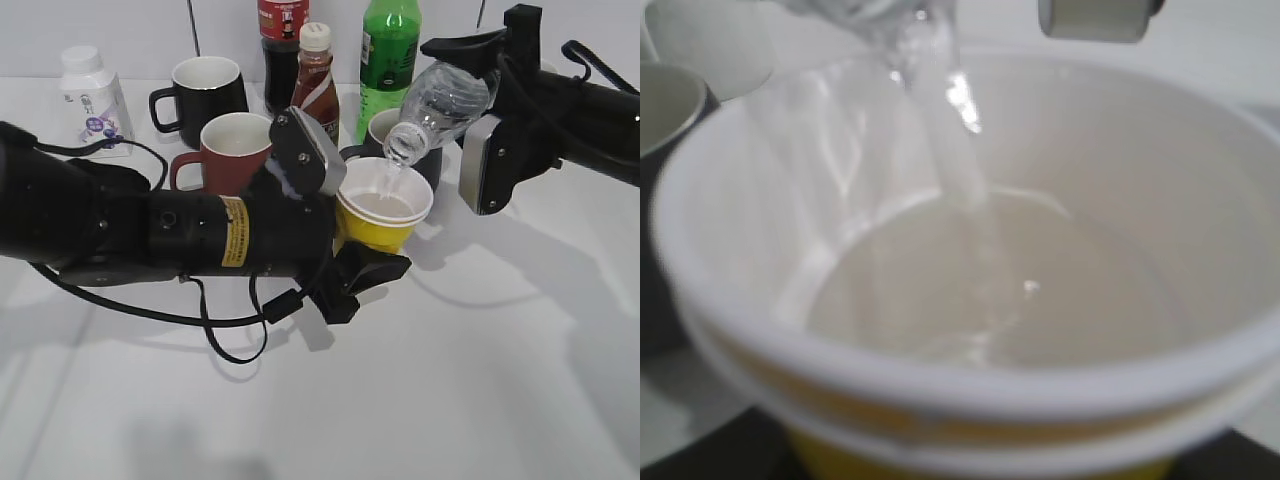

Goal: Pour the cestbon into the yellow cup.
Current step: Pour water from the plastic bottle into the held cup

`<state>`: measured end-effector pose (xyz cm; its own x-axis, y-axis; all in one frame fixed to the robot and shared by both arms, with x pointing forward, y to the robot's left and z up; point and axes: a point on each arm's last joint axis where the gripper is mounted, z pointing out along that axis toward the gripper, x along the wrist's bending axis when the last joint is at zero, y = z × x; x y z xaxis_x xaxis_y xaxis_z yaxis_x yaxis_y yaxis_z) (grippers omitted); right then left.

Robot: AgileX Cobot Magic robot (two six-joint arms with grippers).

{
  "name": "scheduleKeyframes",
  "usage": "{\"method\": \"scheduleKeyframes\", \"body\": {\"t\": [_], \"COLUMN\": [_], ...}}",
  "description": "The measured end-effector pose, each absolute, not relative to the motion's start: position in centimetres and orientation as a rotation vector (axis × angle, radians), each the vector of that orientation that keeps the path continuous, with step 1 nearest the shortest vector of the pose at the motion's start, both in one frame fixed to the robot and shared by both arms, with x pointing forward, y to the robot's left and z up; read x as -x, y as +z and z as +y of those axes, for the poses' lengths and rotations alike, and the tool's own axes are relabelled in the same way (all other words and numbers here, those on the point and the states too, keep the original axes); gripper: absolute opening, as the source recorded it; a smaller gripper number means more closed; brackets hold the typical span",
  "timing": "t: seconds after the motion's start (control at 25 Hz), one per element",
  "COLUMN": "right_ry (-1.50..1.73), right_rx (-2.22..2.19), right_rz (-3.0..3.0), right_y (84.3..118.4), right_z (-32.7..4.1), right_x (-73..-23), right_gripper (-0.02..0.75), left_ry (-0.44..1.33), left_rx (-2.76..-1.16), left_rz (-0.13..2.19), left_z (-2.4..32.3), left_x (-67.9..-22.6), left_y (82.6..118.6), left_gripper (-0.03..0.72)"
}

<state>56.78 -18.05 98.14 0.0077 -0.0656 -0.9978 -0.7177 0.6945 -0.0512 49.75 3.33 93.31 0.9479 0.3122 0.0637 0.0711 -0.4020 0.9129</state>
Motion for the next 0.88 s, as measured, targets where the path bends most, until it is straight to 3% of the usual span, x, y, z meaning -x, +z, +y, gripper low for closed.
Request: {"method": "scheduleKeyframes", "body": {"t": [0.36,0.88], "right_ry": [0.592,0.981], "right_rx": [0.661,0.257], "right_rz": [1.502,1.678], "right_y": [98.26,98.32], "right_z": [-18.06,-18.10], "right_x": [-56.78,-56.81], "right_gripper": [0.482,0.482], "left_ry": [0.269,0.277], "left_rx": [-1.979,-1.906], "left_rz": [0.274,0.366], "left_z": [3.34,3.93], "left_x": [-49.75,-50.71], "left_y": [93.29,93.77], "left_gripper": [0.440,0.440]}}
